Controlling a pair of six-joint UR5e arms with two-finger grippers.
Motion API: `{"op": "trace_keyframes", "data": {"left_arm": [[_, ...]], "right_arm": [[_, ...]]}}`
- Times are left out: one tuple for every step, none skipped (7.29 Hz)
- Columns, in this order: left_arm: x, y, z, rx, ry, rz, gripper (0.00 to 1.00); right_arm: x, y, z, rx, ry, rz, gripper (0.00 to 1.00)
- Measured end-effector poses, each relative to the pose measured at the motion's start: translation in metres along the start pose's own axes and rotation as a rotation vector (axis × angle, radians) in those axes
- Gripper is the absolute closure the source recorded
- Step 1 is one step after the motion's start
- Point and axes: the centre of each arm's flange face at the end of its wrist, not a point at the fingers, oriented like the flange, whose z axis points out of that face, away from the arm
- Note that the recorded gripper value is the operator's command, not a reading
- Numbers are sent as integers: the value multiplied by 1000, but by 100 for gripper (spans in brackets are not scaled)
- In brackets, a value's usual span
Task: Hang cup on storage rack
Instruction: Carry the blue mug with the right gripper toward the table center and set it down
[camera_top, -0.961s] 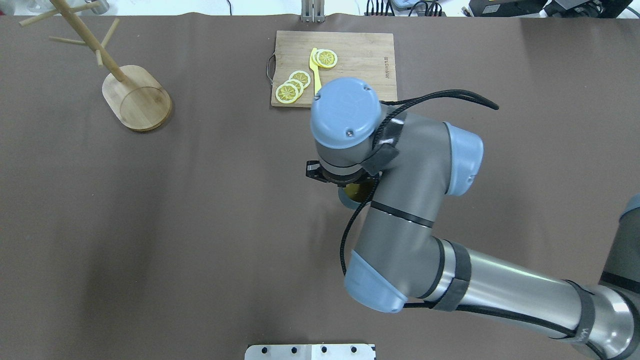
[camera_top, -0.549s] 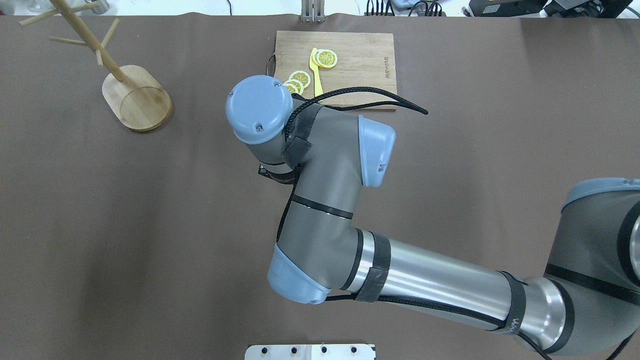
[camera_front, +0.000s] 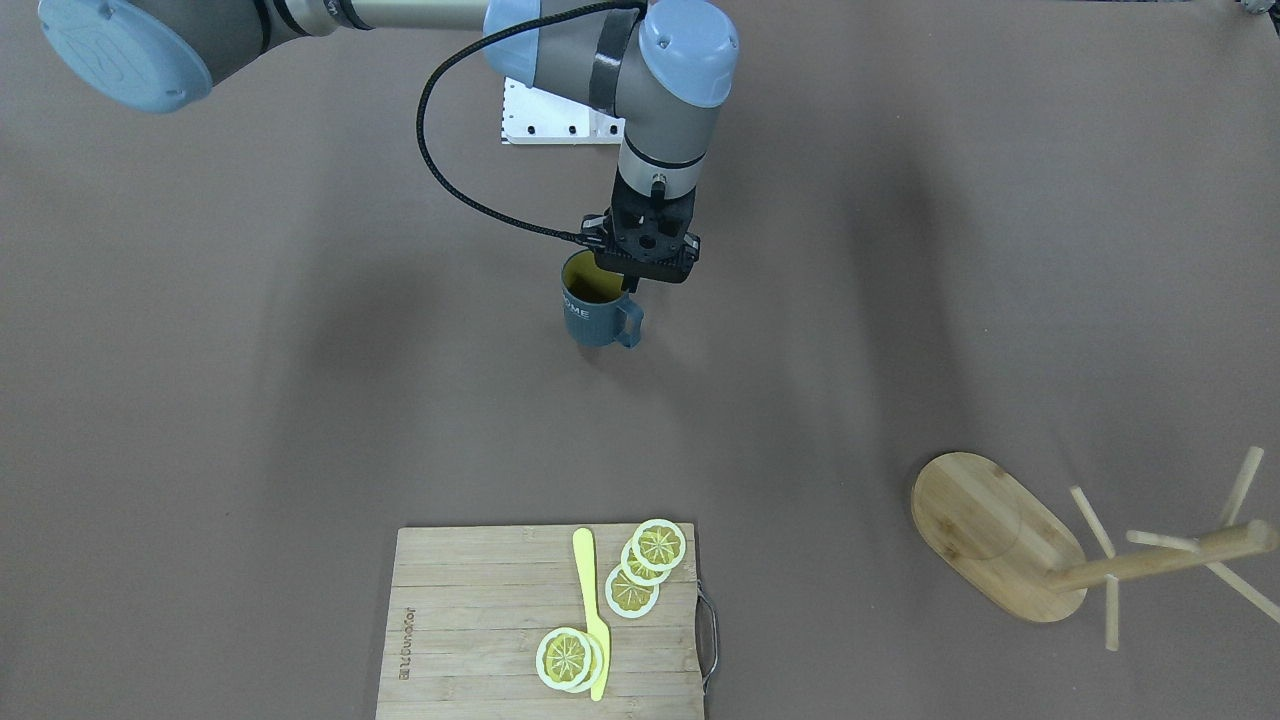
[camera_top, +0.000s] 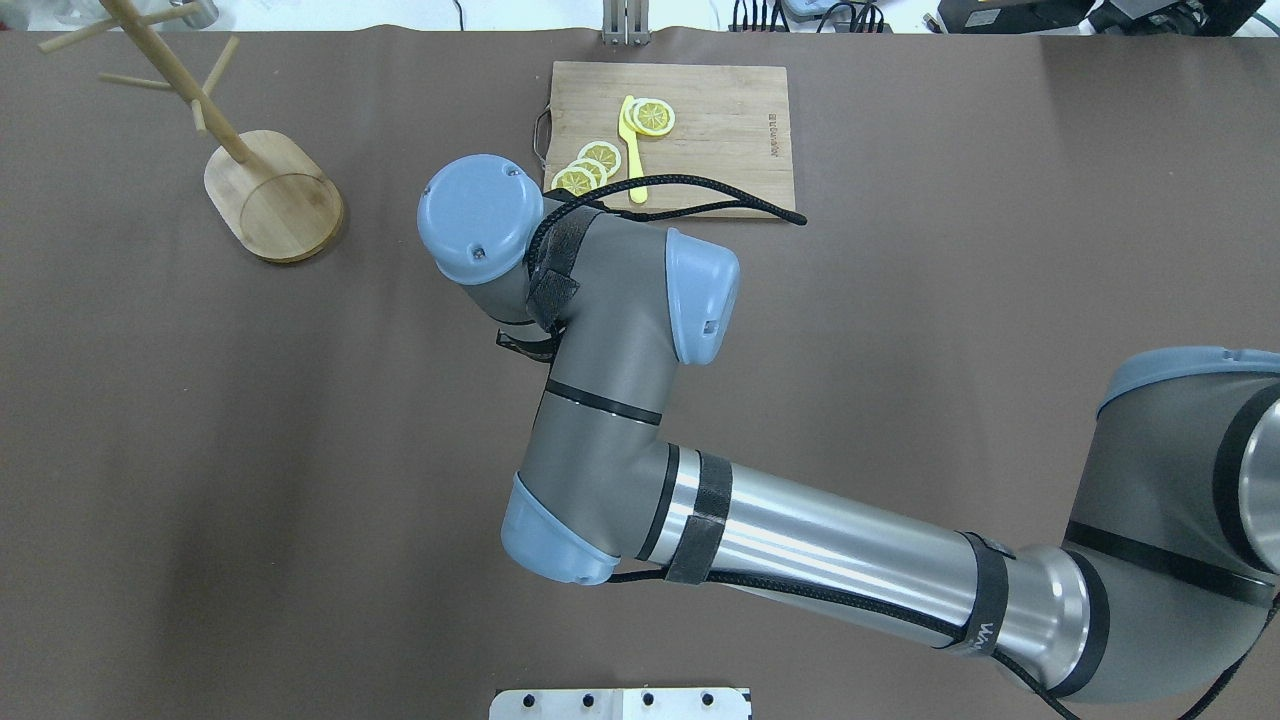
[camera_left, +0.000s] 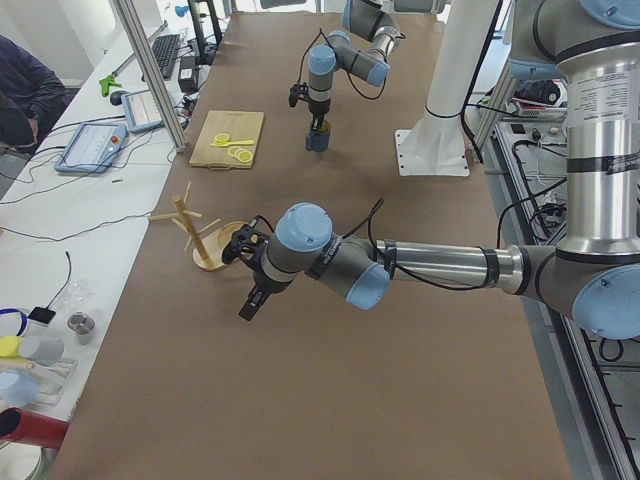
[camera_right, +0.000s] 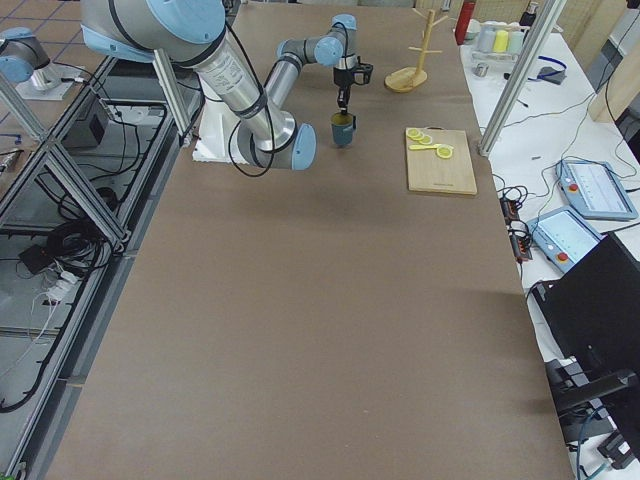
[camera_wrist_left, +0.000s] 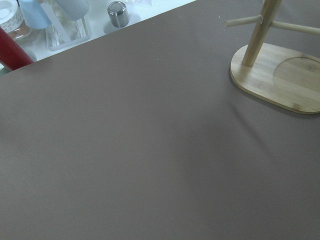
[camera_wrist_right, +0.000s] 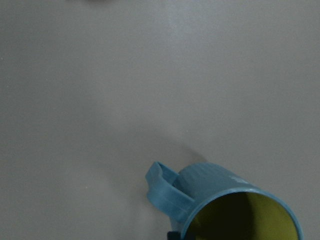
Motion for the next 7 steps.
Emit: {"op": "trace_keyframes", "data": {"left_arm": [[0,0,0,0,0,-1,1],[0,0,0,0,0,-1,1],[0,0,0,0,0,-1,1],[0,0,0,0,0,-2,1],[0,0,0,-1,0,-2,1],[0,0,0,-1,0,-2,1],[0,-1,0,0,0,-2,1]], "right_arm": [[-1,-6,5,6,-4,-7,100],[-1,-11,7,10,-4,-8,30],[-1,-14,9,14,-10,-7,0],[-3,-16,10,28,-26,-9,0],[-5,-20,10,48,-42,-12,0],[-4,-25,6,61,-55,-13,0],[0,-37,-5,71,-71,-12,0]]}}
